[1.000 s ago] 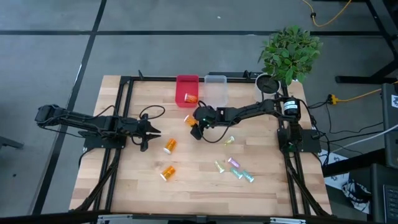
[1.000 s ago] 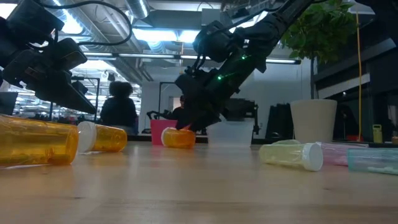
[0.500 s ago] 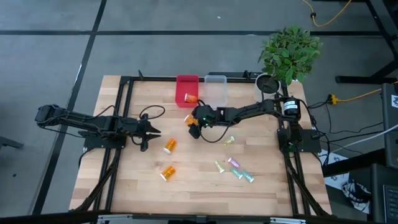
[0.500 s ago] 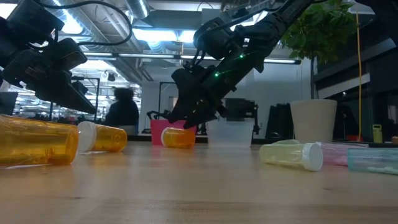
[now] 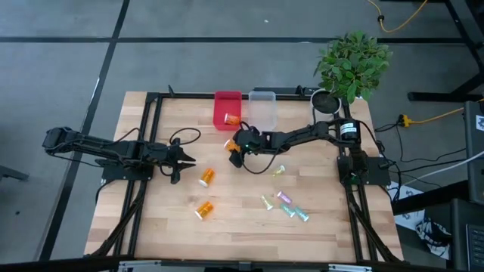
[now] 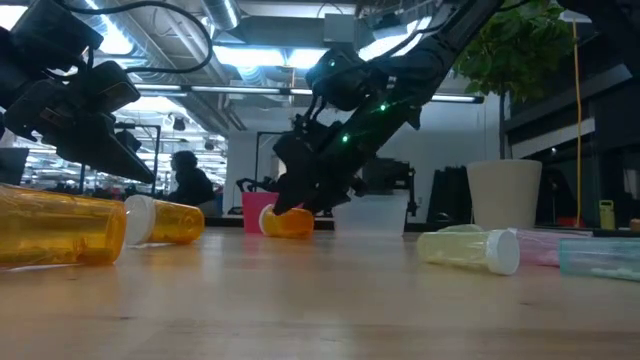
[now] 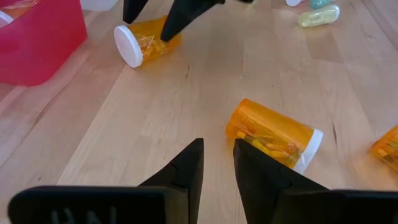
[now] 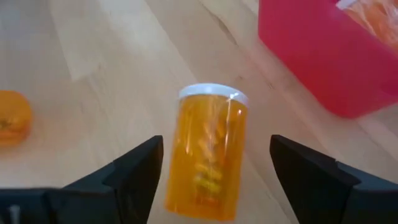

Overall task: Pick and place medicine bottles into bin by pill shape (circle, oval)
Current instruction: Put the large orange pill bottle into the red bin

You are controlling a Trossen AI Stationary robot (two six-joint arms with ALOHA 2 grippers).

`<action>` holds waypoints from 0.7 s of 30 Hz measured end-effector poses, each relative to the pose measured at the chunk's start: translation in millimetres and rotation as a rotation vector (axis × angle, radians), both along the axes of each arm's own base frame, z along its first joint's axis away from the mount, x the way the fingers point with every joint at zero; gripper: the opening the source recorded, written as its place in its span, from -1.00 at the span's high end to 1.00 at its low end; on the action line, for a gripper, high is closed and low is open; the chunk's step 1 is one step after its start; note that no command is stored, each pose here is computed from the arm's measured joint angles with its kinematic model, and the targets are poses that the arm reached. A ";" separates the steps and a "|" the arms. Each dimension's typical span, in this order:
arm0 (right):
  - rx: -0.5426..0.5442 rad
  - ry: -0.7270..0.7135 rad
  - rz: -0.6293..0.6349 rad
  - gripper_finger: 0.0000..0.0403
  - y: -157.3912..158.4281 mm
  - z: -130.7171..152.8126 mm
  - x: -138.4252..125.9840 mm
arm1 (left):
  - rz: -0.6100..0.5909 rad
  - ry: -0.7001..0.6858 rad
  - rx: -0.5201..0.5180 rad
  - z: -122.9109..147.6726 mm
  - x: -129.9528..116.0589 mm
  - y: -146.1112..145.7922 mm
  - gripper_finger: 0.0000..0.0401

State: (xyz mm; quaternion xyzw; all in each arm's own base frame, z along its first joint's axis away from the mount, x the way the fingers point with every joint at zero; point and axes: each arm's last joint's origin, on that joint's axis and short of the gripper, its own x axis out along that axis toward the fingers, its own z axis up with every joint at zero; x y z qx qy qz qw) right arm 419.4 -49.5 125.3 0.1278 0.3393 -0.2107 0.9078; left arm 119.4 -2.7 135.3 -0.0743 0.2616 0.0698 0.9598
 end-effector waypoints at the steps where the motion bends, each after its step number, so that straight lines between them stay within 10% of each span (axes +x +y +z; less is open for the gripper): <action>1: 0.002 0.013 -0.001 -0.47 -0.3 -3.3 -0.3 | 0.000 0.000 0.000 0.0 0.0 0.0 0.59; 21: 0.053 0.014 0.046 -0.16 2.5 -13.2 1.8 | 0.000 0.001 0.000 -0.1 -0.1 0.0 0.59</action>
